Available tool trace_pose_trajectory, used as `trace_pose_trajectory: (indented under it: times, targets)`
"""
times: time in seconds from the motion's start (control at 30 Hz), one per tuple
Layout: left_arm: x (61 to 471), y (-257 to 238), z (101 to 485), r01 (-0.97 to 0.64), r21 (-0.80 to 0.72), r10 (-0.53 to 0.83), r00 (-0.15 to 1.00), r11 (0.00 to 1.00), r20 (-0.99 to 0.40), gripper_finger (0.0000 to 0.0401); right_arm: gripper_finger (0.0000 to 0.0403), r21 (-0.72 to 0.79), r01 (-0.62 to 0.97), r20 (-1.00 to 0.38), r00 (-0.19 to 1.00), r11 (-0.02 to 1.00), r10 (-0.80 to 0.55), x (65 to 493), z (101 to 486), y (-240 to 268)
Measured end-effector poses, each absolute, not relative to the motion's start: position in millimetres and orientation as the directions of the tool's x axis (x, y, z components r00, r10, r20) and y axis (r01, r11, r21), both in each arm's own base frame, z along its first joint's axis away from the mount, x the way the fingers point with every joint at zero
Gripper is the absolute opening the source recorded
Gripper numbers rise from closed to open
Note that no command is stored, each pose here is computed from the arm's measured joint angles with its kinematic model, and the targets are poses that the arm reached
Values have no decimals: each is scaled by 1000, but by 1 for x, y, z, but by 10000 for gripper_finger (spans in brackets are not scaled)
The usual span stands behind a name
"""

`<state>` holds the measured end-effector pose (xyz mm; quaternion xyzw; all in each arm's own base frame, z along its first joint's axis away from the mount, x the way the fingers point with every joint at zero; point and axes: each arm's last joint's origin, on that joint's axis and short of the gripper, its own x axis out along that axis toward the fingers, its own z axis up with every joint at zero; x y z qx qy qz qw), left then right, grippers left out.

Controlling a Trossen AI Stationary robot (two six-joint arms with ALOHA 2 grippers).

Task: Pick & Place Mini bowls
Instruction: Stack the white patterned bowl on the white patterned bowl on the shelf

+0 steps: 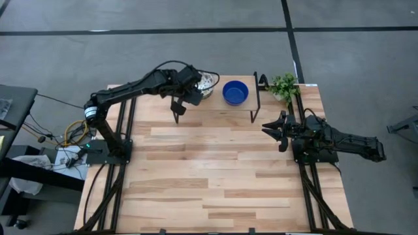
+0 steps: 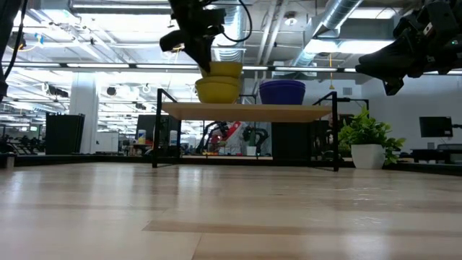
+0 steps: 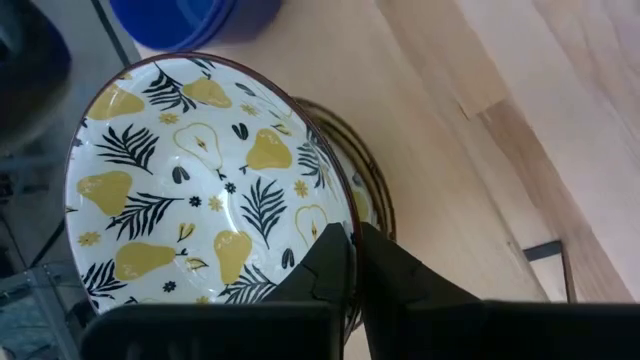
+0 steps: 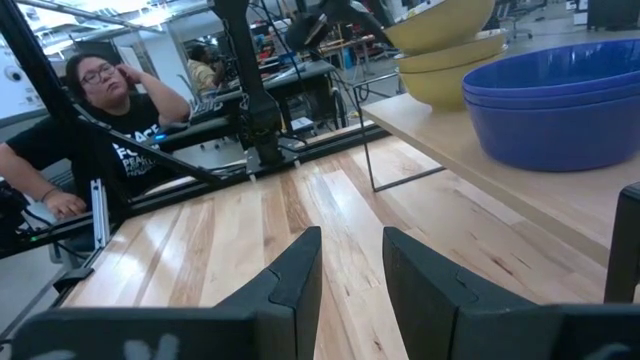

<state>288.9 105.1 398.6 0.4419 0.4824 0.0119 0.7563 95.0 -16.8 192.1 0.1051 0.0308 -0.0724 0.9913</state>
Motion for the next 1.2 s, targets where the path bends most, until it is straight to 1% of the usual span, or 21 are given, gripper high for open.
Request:
trace_pose_trajectory:
  times: [0.17, 0.4, 0.57, 0.77, 0.93, 1.2]
  targets:
    - [287, 102, 397, 431, 654, 419, 522, 622, -743, 10, 98, 204, 150, -76, 988, 967, -137, 95, 192, -17]
    - [286, 103, 396, 425, 641, 418, 508, 639, -753, 10, 98, 204, 150, -76, 988, 967, -137, 95, 192, -17]
    - [286, 103, 396, 428, 636, 405, 515, 642, -755, 10, 98, 204, 150, -76, 988, 967, -137, 95, 192, -17]
    - [283, 110, 396, 402, 618, 389, 518, 675, -762, 10, 98, 205, 150, -77, 988, 967, -137, 95, 192, -17]
    - [281, 114, 396, 390, 618, 397, 512, 683, -762, 10, 98, 205, 150, -77, 988, 967, -137, 95, 192, -17]
    - [290, 117, 388, 403, 600, 378, 507, 691, -775, 10, 98, 205, 150, -77, 988, 967, -137, 95, 192, -17]
